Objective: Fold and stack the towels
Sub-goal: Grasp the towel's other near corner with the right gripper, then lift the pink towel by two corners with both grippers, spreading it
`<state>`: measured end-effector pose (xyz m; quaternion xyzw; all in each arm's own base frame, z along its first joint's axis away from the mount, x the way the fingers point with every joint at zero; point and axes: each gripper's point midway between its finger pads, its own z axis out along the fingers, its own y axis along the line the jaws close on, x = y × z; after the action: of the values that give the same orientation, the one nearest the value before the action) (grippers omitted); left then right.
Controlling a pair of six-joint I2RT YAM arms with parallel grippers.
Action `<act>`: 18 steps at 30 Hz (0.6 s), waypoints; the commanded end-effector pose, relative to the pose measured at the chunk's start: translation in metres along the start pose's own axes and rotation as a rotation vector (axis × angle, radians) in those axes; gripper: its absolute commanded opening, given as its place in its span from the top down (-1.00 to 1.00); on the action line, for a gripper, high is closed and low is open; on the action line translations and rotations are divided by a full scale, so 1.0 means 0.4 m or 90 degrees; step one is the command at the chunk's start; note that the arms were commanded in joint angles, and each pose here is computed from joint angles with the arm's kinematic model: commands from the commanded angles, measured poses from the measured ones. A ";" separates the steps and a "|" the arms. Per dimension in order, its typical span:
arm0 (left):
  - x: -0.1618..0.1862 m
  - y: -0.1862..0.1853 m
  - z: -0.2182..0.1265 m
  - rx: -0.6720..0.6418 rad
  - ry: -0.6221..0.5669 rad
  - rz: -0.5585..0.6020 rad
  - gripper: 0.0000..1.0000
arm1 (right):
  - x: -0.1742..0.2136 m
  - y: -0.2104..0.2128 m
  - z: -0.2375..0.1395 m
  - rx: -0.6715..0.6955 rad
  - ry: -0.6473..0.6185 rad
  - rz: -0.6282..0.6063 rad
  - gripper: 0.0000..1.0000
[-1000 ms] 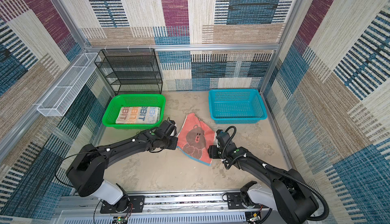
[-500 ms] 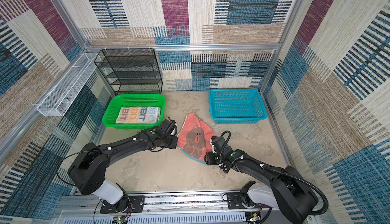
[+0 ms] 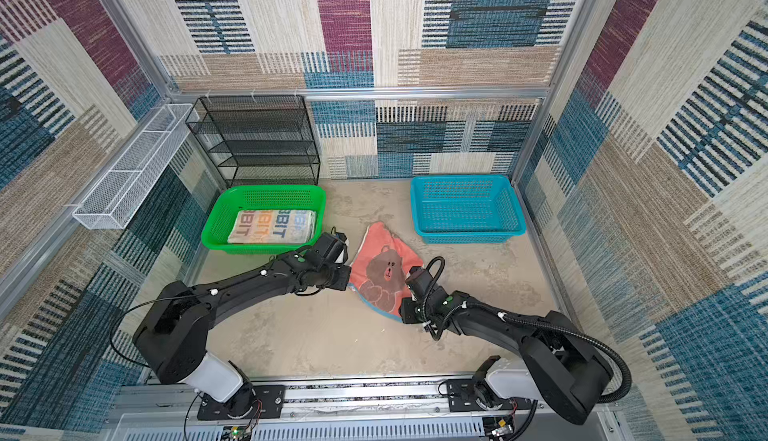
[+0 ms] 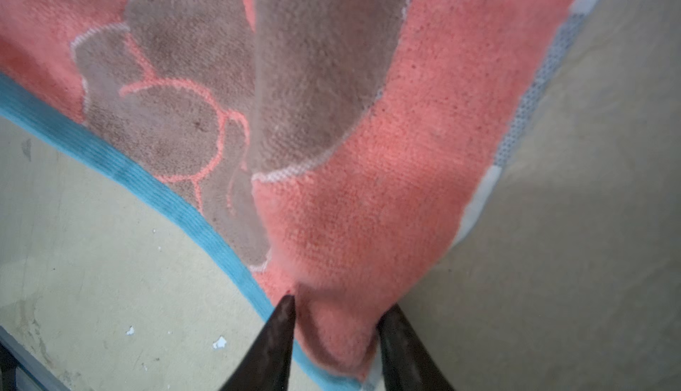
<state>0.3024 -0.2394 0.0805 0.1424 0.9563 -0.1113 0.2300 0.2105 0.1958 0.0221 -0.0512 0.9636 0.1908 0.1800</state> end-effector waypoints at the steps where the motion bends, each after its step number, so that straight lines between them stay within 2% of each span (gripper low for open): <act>1: -0.019 -0.017 -0.008 0.023 -0.020 0.016 1.00 | 0.052 -0.033 0.011 0.038 0.053 0.015 0.49; 2: -0.017 -0.017 -0.007 0.024 -0.019 0.016 1.00 | 0.049 -0.029 0.012 0.035 0.052 0.013 0.59; 4: -0.019 -0.017 -0.008 0.024 -0.021 0.017 1.00 | 0.038 -0.021 0.009 0.028 0.042 0.012 0.92; 5: -0.023 -0.018 -0.010 0.023 -0.023 0.018 1.00 | 0.030 -0.019 0.005 0.029 0.034 0.012 1.00; 11: -0.041 -0.015 -0.036 0.020 -0.045 0.025 1.00 | -0.063 0.009 -0.067 0.028 -0.062 -0.005 1.00; 18: -0.128 -0.040 -0.153 0.044 -0.131 0.042 1.00 | -0.202 0.053 -0.181 0.045 -0.185 -0.056 1.00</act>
<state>0.3117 -0.2495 0.1378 0.1570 0.9299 -0.1516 0.2960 0.2448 0.1977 0.1020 -0.0507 0.9388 0.1851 0.2859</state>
